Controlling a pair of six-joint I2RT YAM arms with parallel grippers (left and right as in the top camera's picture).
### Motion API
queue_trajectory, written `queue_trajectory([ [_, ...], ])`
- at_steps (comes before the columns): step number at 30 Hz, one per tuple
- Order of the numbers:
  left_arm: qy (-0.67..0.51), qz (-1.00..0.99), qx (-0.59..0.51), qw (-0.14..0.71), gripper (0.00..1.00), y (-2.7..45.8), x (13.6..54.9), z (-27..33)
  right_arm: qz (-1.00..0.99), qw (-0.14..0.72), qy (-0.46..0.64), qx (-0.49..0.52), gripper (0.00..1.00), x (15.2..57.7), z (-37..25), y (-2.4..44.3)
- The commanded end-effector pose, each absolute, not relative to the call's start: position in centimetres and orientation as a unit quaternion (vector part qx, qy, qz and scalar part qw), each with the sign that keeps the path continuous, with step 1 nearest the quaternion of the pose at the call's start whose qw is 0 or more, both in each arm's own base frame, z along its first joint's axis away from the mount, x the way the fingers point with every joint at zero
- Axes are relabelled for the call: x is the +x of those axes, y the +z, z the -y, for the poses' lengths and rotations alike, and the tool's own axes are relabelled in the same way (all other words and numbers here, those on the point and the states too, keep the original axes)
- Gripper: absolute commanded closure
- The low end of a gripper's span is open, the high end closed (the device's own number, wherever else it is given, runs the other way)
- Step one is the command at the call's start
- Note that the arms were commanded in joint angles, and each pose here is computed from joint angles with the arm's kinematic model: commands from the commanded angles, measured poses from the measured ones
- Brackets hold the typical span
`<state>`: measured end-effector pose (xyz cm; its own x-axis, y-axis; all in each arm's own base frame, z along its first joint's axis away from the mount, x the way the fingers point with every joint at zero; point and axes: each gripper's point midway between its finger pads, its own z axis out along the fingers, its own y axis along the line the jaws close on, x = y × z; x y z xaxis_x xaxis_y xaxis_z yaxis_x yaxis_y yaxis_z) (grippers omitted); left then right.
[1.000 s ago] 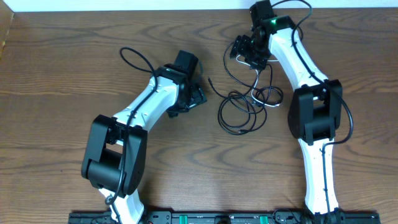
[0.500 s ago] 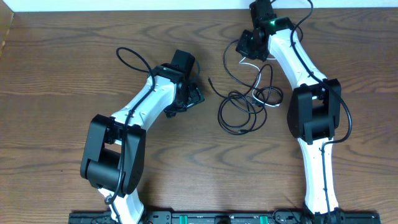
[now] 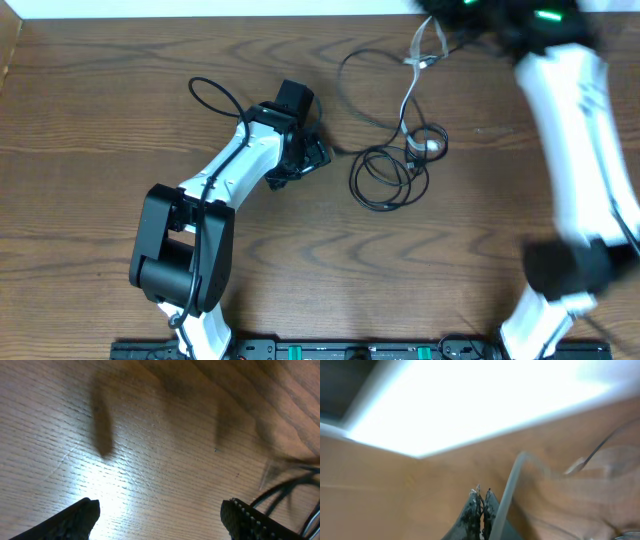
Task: Untangle cables
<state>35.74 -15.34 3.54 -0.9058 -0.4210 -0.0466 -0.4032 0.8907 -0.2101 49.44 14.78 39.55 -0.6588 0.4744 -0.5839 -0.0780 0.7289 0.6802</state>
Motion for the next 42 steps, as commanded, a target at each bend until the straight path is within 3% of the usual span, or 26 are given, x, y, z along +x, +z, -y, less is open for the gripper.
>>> queue_trajectory([
  [1, -0.1, -0.973, -0.206, 0.038, 0.17, 3.3, 35.4, 15.4, -0.783, 0.512, 0.328, 0.13, 0.98, 45.5, -10.8, 48.7],
  [10, -0.1, -0.973, -0.206, 0.038, 0.17, 3.3, 35.4, 15.4, -0.643, 0.681, 0.323, 0.135, 0.99, 35.9, -6.4, 62.4],
  [16, -0.126, -0.973, -0.194, 0.023, 0.17, 3.6, 35.1, 16.4, -0.63, 0.684, 0.346, 0.123, 0.98, 34.5, -7.0, 63.6],
  [22, -0.254, -0.964, -0.062, 0.054, 0.18, 9.2, 36.4, 18.8, -0.667, 0.644, 0.36, 0.107, 0.99, 36.4, -8.9, 61.0],
  [28, -0.289, -0.936, -0.061, 0.192, 0.18, 19.6, 37.5, 15.1, -0.715, 0.561, 0.413, 0.057, 0.98, 39.5, -13.9, 56.7],
  [35, -0.316, -0.893, -0.038, 0.319, 0.18, 29.5, 34.4, 13.6, -0.759, 0.418, 0.499, 0.019, 0.99, 41.4, -22.3, 50.7],
  [42, -0.318, -0.868, 0.005, 0.382, 0.18, 33.7, 31.9, 13.2, -0.792, 0.309, 0.525, 0.044, 0.98, 42.4, -29.1, 45.0],
])
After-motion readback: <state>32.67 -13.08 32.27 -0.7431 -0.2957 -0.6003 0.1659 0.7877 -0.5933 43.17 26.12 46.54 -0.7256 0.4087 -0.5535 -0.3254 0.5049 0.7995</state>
